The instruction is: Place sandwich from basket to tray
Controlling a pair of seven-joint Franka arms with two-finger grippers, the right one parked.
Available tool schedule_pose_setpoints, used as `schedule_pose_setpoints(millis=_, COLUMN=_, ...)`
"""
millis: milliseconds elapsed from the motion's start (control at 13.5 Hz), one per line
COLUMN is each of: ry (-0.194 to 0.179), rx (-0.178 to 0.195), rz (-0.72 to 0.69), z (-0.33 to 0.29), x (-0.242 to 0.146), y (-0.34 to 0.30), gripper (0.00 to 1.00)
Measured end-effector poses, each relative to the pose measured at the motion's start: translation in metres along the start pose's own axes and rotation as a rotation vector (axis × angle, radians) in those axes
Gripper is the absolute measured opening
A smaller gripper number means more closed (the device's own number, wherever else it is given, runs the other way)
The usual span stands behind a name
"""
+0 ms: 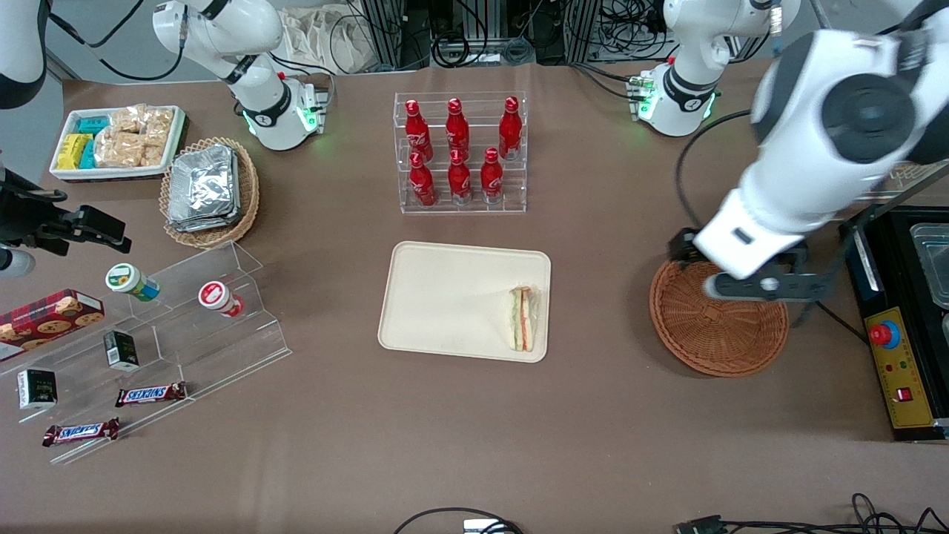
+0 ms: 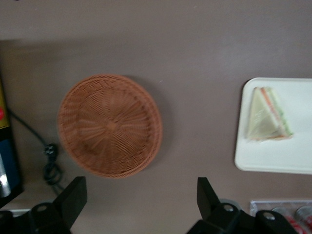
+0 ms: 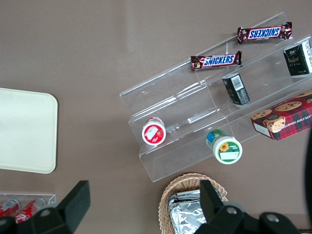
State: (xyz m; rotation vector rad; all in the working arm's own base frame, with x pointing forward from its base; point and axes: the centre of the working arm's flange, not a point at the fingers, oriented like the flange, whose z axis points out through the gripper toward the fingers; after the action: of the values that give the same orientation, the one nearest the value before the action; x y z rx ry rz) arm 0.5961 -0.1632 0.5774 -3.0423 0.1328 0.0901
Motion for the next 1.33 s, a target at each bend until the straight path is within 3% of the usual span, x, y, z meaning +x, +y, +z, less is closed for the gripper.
schedule_pose_setpoints(millis=222, ry=-0.007, rx=-0.001, rz=0.019, z=-0.006, x=-0.004, y=-0.039, gripper=1.0)
schedule_pose_setpoints(millis=591, ry=-0.031, rx=-0.037, rz=-0.008, z=0.0, x=-0.008, y=-0.062, gripper=1.0)
schedule_pose_setpoints(millis=1330, ry=-0.079, rx=-0.026, rz=0.018, z=0.003, x=-0.024, y=-0.08, gripper=1.0)
